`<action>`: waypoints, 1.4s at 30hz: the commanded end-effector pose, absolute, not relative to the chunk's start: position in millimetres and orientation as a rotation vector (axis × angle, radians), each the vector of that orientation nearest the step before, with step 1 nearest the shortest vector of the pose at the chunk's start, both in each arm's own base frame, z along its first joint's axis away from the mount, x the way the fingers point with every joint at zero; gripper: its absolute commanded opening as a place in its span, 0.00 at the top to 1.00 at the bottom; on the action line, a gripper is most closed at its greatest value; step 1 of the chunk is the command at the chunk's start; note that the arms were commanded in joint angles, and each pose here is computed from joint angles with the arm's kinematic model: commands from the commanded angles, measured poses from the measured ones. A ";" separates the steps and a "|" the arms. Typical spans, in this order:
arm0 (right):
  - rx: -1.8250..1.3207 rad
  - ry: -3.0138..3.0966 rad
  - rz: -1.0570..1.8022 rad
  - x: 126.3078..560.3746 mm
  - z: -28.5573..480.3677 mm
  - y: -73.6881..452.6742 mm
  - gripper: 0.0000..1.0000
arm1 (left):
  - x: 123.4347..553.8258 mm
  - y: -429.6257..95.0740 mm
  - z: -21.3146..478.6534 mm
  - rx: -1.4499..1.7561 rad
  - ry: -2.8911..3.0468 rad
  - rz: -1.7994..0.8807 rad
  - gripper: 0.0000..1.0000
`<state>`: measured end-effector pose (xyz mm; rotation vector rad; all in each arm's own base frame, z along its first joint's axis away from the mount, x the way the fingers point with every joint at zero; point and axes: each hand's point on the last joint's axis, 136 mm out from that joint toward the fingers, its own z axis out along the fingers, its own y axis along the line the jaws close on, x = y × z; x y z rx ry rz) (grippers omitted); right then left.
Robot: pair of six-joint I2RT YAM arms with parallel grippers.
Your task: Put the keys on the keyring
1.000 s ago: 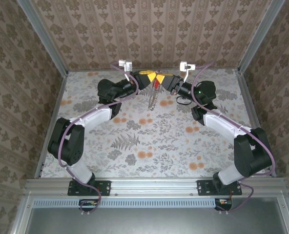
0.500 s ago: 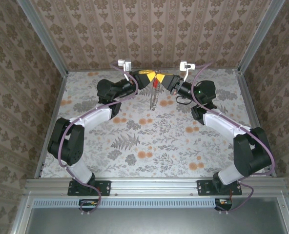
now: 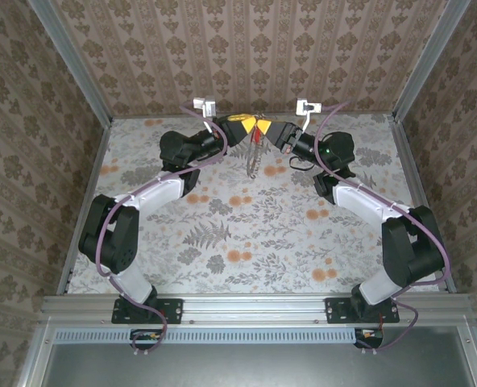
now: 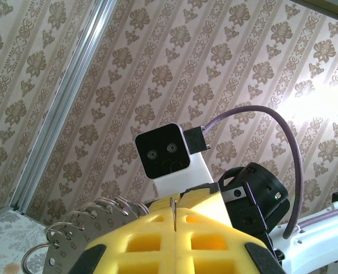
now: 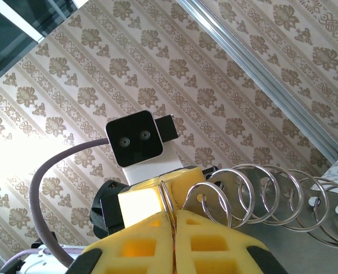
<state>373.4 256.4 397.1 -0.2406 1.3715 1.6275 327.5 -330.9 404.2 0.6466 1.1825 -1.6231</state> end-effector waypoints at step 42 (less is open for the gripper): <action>-0.584 1.590 1.457 350.8 396.3 244.4 1.00 | 332.3 -268.5 417.3 0.879 1.392 -1.346 0.60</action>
